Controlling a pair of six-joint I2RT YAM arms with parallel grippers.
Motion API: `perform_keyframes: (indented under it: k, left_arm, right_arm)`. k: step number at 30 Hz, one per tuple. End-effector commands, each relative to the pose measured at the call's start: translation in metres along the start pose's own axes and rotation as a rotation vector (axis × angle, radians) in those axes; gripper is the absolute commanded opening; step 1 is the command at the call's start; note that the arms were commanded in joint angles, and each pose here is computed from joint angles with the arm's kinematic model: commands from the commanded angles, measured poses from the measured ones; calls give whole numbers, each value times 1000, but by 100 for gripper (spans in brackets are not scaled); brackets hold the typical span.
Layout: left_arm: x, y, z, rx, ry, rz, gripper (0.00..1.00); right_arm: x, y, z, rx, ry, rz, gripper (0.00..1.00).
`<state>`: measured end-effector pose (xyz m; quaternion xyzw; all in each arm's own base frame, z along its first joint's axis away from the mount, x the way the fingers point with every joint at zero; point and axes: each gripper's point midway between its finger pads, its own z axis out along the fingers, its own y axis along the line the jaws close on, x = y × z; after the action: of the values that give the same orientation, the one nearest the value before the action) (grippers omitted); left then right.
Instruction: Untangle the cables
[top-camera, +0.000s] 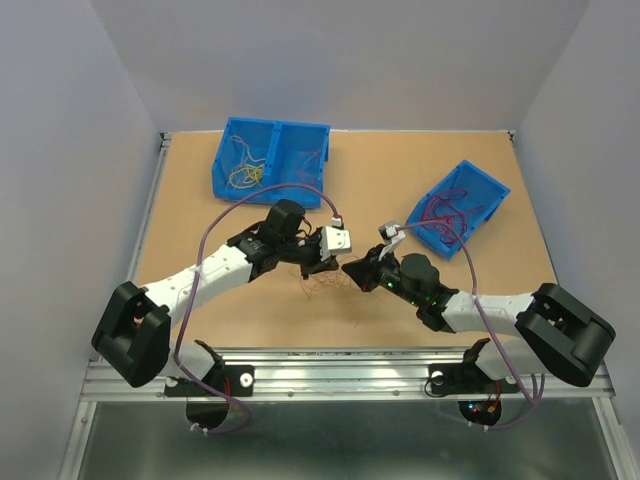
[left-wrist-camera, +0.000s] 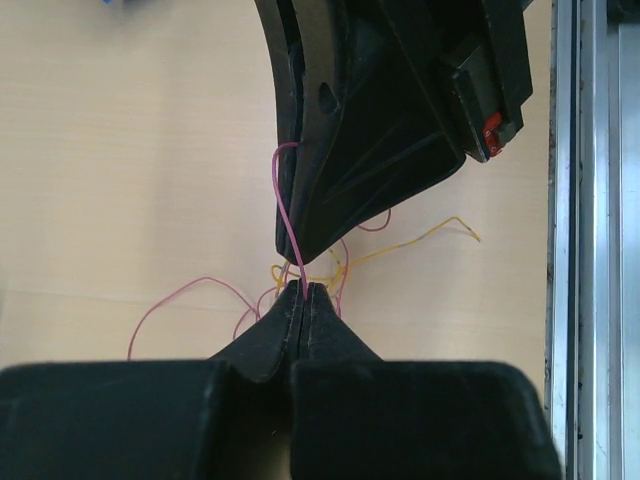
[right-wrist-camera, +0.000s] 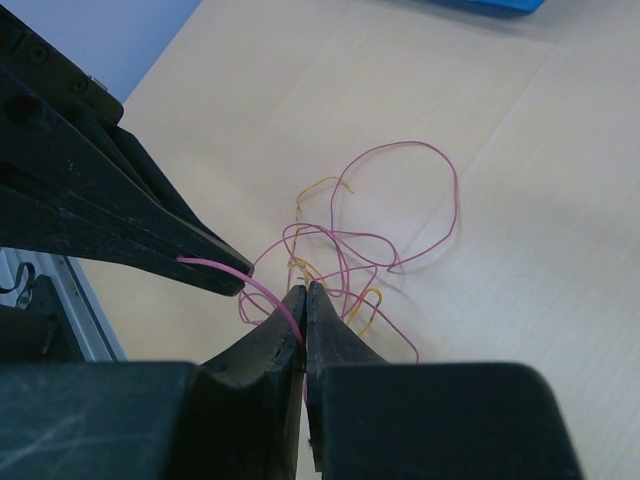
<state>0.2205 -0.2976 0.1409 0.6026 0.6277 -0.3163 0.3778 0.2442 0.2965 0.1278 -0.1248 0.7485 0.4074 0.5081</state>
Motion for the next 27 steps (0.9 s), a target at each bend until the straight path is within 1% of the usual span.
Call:
perform_keyframes:
  k: [1, 4, 5, 7, 8, 9, 10, 11, 12, 13, 14, 15, 16, 17, 18, 19, 20, 24, 27]
  left_arm:
    - [-25, 5, -7, -22, -46, 36, 0]
    - [-46, 14, -19, -78, -73, 38, 0]
    - [-63, 24, -29, -128, -89, 50, 0]
    - [-82, 34, -40, -185, -109, 38, 0]
    - [-102, 43, -53, -238, -128, 45, 0]
    - [-112, 47, -59, -263, -140, 27, 0]
    - [-116, 56, -65, -315, -127, 7, 0]
    - [-142, 66, -80, -363, -163, 19, 0]
    - [-151, 73, -87, -400, -167, 12, 0]
    - [-160, 79, -95, -438, -171, 4, 0]
    - [-175, 93, -109, -513, -179, -1, 0]
    - [-182, 99, -117, -554, -182, -2, 0]
    - [-189, 106, -126, -599, -188, -4, 0]
    - [-195, 114, -135, -646, -193, -5, 0]
    - [-206, 128, -150, -730, -204, -10, 0]
    - [-212, 134, -159, -765, -213, -11, 0]
    - [-221, 142, -169, -791, -225, -11, 0]
    - [-243, 144, -177, -758, -246, -10, 0]
    - [-252, 138, -174, -709, -267, -11, 0]
  right_arm:
    - [-27, 15, 5, -35, -74, -7, 10]
    - [-22, 14, 5, -39, -60, -29, 23]
    - [-20, 13, 6, -37, -54, -37, 23]
    - [-14, 9, 8, -25, -38, -41, 24]
    - [-13, 8, 9, -24, -35, -44, 26]
    - [-11, 8, 10, -25, -31, -42, 28]
    - [-7, 5, 12, -18, -22, -42, 31]
    - [-6, 5, 13, -20, -19, -42, 31]
    - [-4, 4, 14, -18, -15, -42, 32]
    - [-5, 5, 15, -21, -17, -42, 39]
    - [-2, 3, 16, -20, -12, -41, 43]
    - [-2, 3, 17, -22, -15, -40, 46]
    - [-2, 3, 18, -22, -15, -39, 54]
    - [-1, 4, 19, -25, -15, -38, 58]
    - [0, 2, 19, -22, -16, -37, 62]
    - [0, 2, 20, -25, -18, -39, 68]
    - [-3, 5, 21, -37, -31, -43, 69]
    - [-13, 10, 25, -61, -66, -76, 76]
    - [-29, 15, 22, -78, -125, -132, 78]
